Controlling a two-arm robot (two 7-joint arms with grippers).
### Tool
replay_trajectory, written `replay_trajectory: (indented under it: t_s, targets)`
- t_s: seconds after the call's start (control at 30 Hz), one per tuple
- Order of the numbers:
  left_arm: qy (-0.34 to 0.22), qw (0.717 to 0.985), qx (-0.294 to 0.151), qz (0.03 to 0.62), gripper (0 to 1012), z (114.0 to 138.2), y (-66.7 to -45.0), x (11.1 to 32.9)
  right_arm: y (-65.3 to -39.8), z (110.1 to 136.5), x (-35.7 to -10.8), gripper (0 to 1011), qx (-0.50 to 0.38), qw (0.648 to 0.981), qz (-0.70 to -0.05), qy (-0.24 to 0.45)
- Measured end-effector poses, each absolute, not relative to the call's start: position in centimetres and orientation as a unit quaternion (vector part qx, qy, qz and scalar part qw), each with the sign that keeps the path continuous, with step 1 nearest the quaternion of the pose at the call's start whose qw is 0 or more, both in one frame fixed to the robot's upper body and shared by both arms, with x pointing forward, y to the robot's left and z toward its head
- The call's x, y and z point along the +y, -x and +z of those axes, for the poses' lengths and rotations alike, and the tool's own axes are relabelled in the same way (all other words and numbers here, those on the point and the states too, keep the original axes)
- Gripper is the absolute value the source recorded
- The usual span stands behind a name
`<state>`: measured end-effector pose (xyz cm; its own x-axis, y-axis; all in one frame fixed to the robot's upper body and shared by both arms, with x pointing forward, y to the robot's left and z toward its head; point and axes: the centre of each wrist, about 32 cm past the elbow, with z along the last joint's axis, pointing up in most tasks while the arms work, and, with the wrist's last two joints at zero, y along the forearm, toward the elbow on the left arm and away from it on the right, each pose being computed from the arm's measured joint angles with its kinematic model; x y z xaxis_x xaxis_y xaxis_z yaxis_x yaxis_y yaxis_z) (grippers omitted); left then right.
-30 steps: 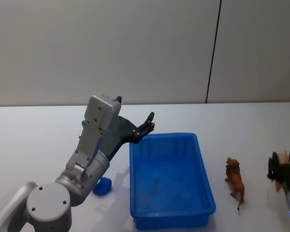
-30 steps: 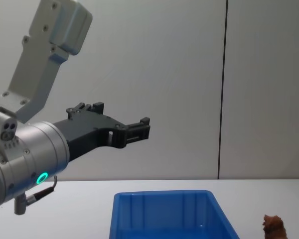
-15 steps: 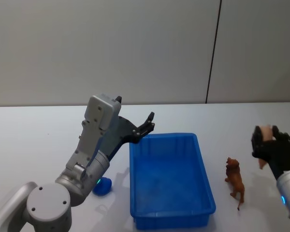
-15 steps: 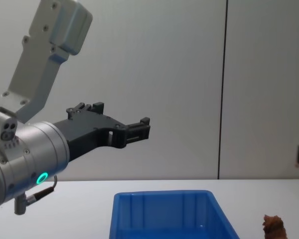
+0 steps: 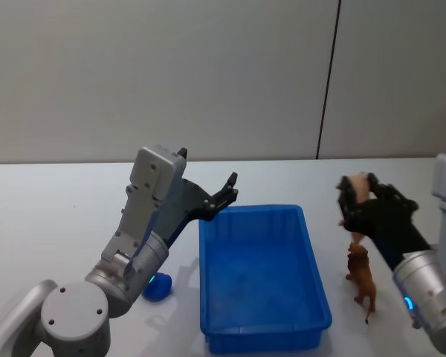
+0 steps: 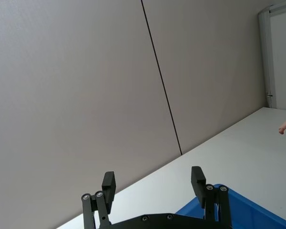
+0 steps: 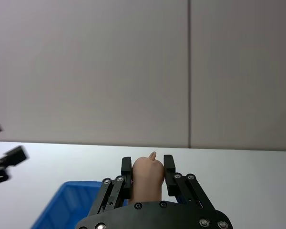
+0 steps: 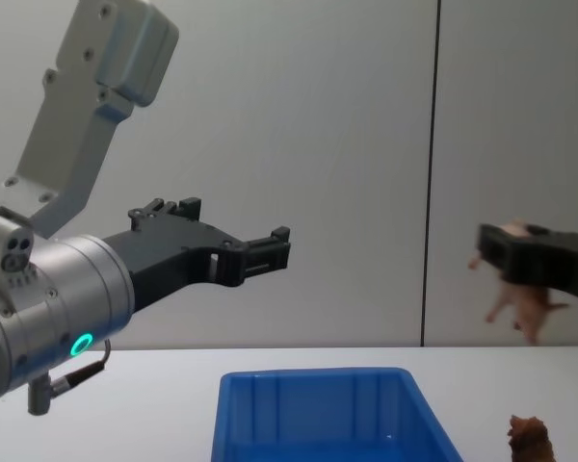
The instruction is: Pick up the two dolls from the table and place them into the box.
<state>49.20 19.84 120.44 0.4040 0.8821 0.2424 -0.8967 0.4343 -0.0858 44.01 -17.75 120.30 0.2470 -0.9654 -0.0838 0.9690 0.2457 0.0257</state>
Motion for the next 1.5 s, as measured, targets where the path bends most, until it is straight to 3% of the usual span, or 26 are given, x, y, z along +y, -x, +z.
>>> replay_trajectory:
  t_s: [0.67, 0.97, 1.03, 1.37, 1.5]
  targets:
    - [-0.029, 0.837, -0.126, 0.531, 1004, 120.4, -49.2, 19.8, -43.3, 120.6, -12.7, 390, 0.015, 0.875, -0.485, -0.004]
    - [-0.029, 0.837, -0.126, 0.531, 1004, 120.4, -49.2, 19.8, -43.1, 119.8, -9.8, 644, 0.008, 0.900, -0.434, 0.041]
    - [-0.029, 0.837, -0.126, 0.531, 1003, 120.4, -49.2, 19.8, -43.1, 119.8, -9.5, 731, 0.007, 0.902, -0.429, 0.046]
    - [-0.029, 0.837, -0.126, 0.531, 1003, 120.4, -49.2, 19.8, -42.9, 119.5, -8.3, 984, 0.003, 0.911, -0.408, 0.064]
    - [-0.029, 0.837, -0.126, 0.531, 1004, 120.4, -49.2, 19.8, -43.0, 119.5, -8.2, 1001, 0.001, 0.912, -0.405, 0.066]
